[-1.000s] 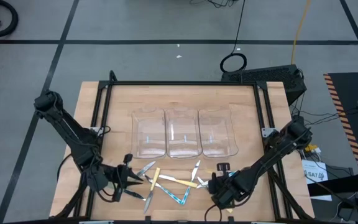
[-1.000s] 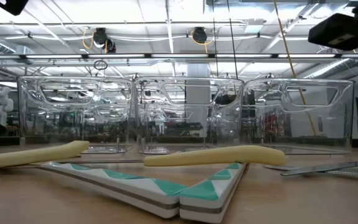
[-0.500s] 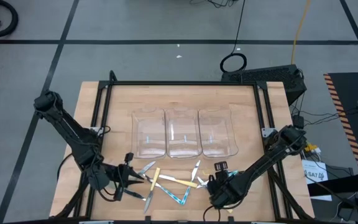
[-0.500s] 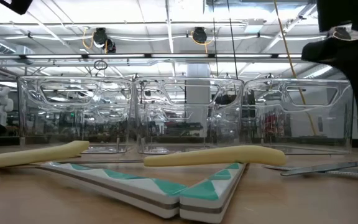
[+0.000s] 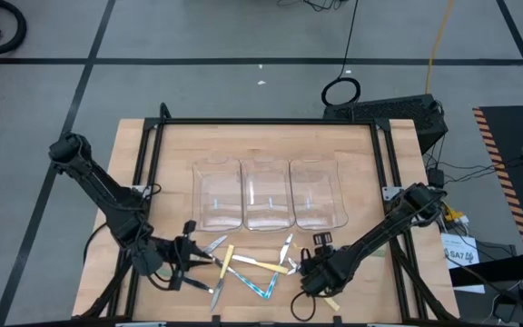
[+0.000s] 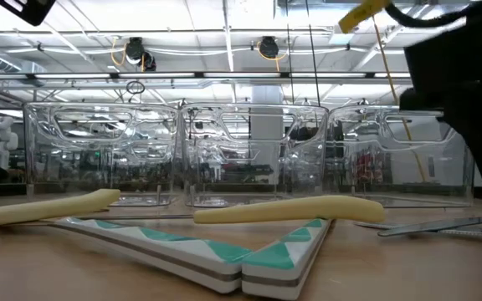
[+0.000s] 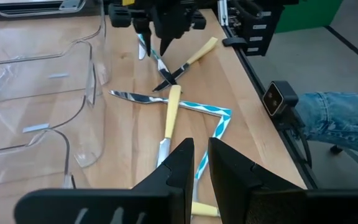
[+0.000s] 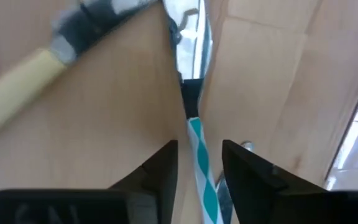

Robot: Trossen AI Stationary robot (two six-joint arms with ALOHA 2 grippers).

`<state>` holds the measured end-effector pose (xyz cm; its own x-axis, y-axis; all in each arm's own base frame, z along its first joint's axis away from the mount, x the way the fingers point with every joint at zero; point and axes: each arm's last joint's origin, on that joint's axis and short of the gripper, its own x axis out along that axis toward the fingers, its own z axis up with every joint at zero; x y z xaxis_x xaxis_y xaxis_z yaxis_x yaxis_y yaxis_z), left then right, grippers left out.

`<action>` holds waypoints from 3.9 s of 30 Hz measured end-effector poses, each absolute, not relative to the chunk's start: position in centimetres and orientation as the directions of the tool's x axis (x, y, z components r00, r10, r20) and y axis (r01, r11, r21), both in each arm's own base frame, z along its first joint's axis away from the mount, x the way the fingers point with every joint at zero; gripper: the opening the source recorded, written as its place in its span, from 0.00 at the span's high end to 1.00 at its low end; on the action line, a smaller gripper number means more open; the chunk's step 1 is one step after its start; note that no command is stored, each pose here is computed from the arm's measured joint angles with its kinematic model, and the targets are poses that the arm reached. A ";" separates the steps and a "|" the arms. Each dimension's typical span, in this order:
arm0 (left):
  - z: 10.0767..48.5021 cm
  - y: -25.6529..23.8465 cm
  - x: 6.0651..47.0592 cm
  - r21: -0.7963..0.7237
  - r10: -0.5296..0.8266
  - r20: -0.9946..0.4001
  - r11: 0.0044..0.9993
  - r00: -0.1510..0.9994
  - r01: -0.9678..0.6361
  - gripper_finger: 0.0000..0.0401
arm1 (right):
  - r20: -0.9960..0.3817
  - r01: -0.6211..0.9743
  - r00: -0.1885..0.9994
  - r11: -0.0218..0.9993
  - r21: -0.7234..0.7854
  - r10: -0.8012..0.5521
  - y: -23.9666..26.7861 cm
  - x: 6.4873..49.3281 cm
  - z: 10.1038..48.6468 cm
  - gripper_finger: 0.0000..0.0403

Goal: Sort silverware by color (type)
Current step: Put the right blue knife into the middle transparent bin

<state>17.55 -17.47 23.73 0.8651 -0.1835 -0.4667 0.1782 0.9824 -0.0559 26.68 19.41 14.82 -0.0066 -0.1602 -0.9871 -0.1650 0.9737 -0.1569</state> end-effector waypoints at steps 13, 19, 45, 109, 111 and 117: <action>23.8 -17.6 17.5 -0.041 -0.193 -0.458 0.980 0.868 0.196 0.86 | -0.987 -0.165 -0.009 0.974 -0.155 -0.159 18.9 25.9 13.3 0.90; 24.2 -17.8 17.6 -0.015 -0.207 -0.425 0.975 0.881 0.222 0.86 | -0.987 -0.164 -0.010 0.974 -0.157 -0.161 18.9 25.9 13.3 0.96; 21.7 -19.0 18.6 0.007 -0.173 -0.489 0.979 0.855 0.202 0.86 | -0.977 -0.119 0.125 0.976 -0.185 -0.170 21.0 29.0 20.2 0.96; 27.0 -19.3 21.2 0.035 -0.186 -0.287 0.978 0.940 0.204 0.86 | -0.159 0.471 0.855 0.867 -0.161 -0.494 27.0 34.8 25.0 0.96; 27.0 -19.3 21.2 0.036 -0.186 -0.287 0.978 0.940 0.205 0.86 | -0.161 0.487 0.847 0.861 -0.145 -0.506 26.7 34.6 24.4 0.96; 27.0 -19.3 21.2 0.037 -0.185 -0.288 0.978 0.940 0.204 0.86 | -0.165 0.506 0.839 0.855 -0.111 -0.518 26.5 34.4 23.3 0.96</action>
